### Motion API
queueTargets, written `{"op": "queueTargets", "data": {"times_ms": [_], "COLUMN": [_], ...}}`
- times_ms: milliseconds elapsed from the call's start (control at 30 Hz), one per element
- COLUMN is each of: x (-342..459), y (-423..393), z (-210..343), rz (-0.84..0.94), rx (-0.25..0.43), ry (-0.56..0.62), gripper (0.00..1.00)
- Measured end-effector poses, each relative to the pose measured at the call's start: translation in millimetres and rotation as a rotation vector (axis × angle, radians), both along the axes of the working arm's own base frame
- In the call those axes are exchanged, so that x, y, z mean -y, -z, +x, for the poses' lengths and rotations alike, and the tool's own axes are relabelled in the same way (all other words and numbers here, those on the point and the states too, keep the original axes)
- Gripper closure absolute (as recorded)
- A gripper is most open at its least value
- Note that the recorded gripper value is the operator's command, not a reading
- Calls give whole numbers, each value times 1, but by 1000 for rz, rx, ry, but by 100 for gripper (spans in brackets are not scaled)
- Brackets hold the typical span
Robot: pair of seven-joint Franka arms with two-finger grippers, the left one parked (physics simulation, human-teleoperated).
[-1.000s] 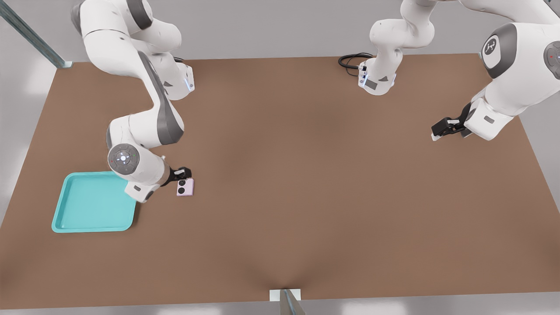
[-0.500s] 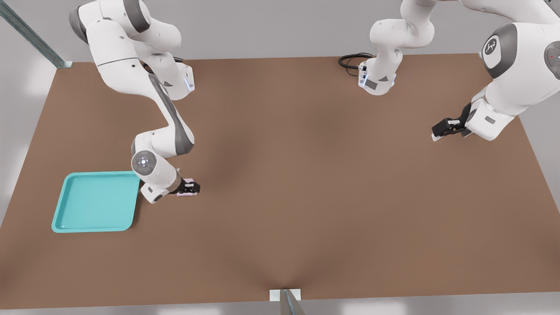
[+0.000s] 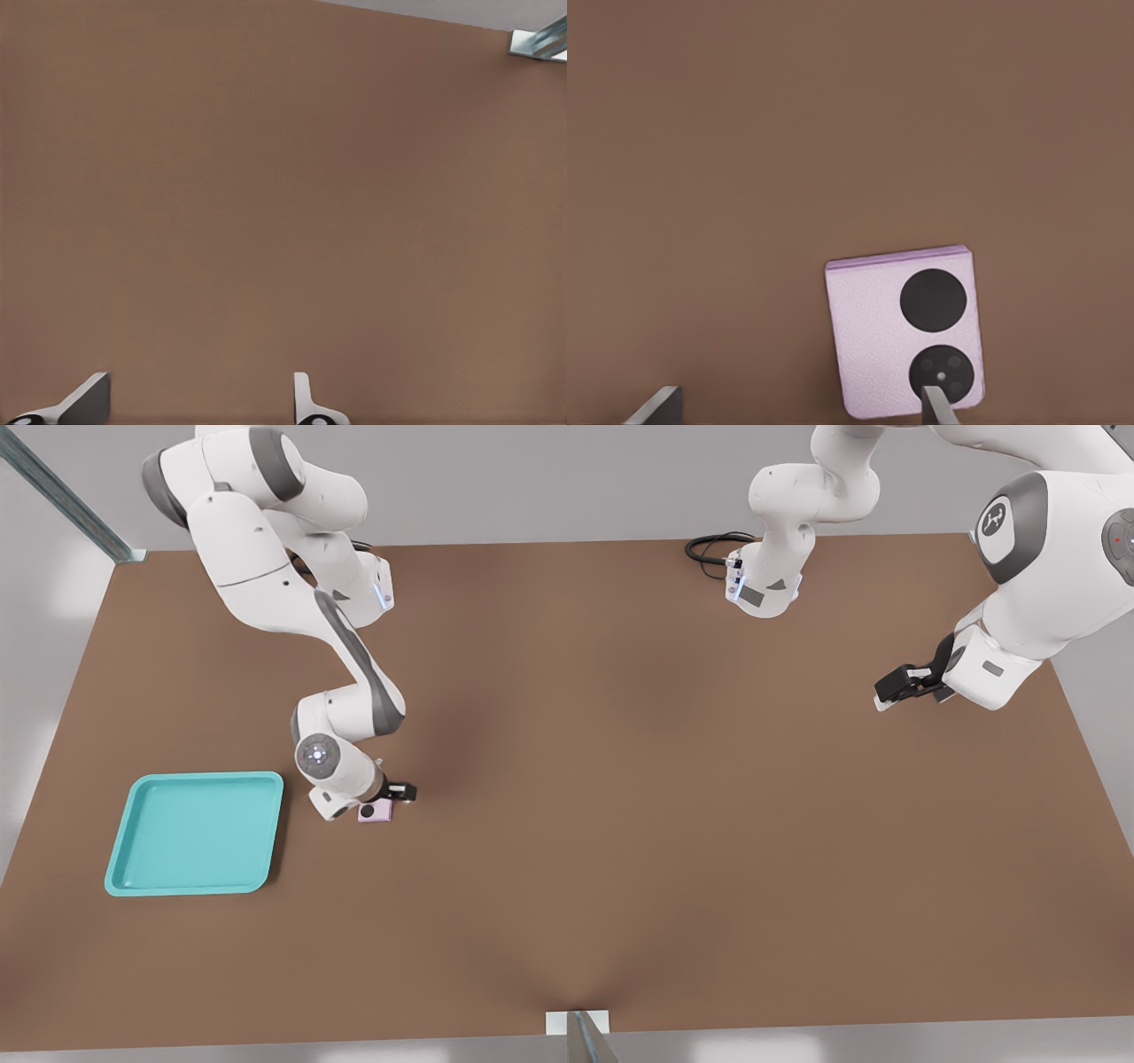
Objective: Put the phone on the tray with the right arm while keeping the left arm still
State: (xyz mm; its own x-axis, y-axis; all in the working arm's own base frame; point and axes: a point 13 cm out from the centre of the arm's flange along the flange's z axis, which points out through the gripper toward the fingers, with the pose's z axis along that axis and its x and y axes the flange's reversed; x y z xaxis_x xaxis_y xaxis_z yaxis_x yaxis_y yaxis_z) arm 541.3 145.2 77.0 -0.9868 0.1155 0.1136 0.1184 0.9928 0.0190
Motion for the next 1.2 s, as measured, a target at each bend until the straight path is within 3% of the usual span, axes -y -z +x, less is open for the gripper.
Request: {"op": "queueTargets", "data": {"times_ms": [1200], "x": [25], "y": [34], "z": [7], "rz": [5], "rx": [17], "ry": [32], "gripper": [0]}}
